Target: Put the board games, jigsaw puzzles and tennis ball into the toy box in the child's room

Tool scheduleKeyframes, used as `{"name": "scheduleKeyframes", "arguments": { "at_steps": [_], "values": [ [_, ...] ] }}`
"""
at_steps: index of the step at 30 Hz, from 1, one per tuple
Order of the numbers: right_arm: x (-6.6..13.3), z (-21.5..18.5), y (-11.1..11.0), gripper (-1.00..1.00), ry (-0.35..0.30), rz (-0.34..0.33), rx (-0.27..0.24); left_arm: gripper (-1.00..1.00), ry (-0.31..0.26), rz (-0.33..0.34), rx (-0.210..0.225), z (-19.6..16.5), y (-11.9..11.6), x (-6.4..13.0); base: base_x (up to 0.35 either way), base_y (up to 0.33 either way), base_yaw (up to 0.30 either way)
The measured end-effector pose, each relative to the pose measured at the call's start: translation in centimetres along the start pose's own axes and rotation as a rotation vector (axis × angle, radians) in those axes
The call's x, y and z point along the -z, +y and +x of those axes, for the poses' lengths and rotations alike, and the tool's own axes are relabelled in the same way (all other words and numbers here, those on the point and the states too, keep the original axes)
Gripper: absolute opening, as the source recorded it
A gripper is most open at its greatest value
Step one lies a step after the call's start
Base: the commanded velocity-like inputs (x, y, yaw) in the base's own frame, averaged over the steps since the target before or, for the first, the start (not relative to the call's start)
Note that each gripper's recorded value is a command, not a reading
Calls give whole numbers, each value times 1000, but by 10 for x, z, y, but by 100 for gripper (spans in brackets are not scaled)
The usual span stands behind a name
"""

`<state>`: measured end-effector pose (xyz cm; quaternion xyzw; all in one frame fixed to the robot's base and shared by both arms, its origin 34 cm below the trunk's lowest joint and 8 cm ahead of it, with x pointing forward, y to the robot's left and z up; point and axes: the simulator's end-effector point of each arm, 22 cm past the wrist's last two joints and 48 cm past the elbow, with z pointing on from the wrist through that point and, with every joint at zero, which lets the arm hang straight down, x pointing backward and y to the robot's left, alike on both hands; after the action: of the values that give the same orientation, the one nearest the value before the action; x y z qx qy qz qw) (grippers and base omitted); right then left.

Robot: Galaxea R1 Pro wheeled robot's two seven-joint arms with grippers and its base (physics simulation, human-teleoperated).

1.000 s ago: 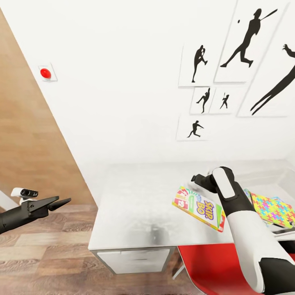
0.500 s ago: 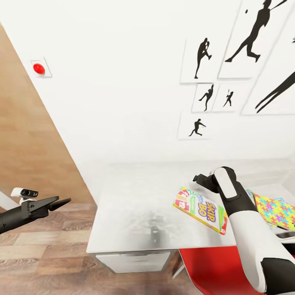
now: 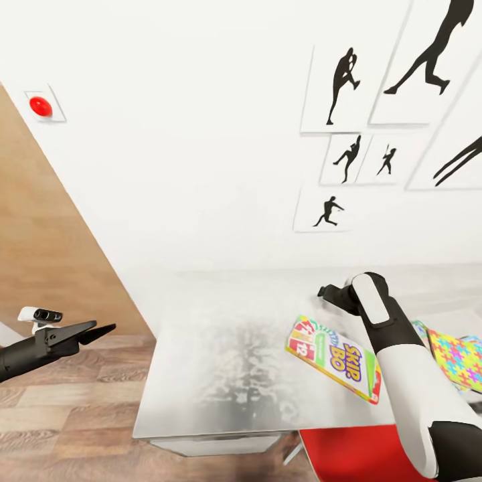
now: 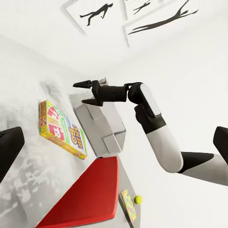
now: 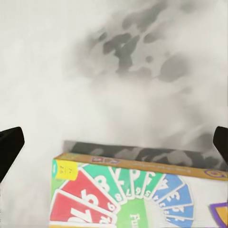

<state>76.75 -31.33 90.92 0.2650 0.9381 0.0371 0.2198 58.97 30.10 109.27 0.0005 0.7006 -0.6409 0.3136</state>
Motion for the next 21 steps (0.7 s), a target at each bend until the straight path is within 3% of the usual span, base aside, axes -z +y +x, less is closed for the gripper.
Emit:
{"name": "scheduleKeyframes", "arguments": {
  "at_steps": [21],
  "values": [
    [-12,11,-5,100,24,14,5,100,2,-5,16,3,8,-1,18,0,0]
  ]
}}
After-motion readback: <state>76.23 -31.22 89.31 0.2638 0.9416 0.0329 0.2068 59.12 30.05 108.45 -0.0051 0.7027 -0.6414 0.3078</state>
